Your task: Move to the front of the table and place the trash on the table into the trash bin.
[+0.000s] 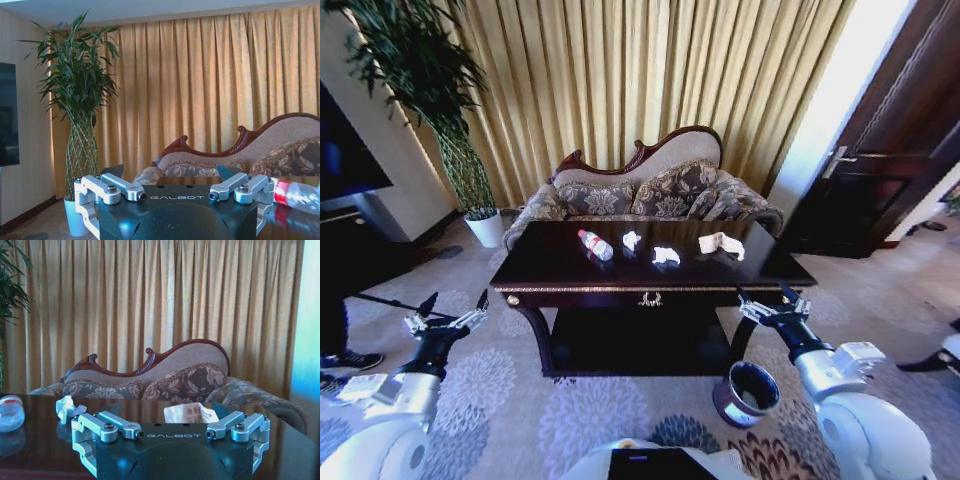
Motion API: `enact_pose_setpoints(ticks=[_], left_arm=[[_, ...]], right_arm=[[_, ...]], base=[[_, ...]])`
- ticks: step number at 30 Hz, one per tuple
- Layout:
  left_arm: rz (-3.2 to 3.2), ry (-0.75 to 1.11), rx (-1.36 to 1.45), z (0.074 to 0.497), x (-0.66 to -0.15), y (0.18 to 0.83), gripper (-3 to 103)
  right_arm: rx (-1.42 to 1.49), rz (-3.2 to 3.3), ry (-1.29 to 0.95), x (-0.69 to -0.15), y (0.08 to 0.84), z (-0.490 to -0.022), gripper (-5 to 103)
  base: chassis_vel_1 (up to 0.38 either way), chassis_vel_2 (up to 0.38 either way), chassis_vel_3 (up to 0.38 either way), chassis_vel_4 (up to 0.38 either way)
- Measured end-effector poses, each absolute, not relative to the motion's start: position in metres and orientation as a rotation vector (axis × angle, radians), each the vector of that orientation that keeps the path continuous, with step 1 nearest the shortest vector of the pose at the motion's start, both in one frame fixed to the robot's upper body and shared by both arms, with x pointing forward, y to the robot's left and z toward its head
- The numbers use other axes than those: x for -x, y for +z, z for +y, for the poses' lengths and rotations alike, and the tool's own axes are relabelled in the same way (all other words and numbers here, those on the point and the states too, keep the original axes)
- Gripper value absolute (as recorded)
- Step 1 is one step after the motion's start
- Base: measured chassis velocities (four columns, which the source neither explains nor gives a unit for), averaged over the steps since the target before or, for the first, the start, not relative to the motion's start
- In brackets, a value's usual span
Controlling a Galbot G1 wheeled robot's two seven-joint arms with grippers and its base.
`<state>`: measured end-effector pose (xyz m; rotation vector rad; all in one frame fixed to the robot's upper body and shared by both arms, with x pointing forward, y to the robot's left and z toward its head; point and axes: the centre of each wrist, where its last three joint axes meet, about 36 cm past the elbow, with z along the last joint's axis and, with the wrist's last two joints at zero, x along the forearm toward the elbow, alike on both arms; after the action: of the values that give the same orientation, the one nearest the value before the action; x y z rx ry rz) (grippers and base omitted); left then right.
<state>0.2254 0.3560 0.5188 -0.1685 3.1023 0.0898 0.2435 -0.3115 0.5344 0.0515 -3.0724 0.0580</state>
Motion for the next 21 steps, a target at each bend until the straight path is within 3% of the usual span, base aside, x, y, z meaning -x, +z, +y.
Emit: enact_pose_setpoints(ticks=[9,21], left_arm=[[3.107,0.089,0.165,0.356,-0.224,0.518,100],[3.11,0.071,0.197,0.357,-0.219,0.515,100]], right_arm=[[-0.061,-3.034,0.065,-0.264,0.535,-0.322,100],[0.019,-2.934,-0.01,-0.356,0.537,-0.396,100]], base=[[-0.096,0.081,0.086,-0.079],[0.023,-0.013,-0.016,0.018]])
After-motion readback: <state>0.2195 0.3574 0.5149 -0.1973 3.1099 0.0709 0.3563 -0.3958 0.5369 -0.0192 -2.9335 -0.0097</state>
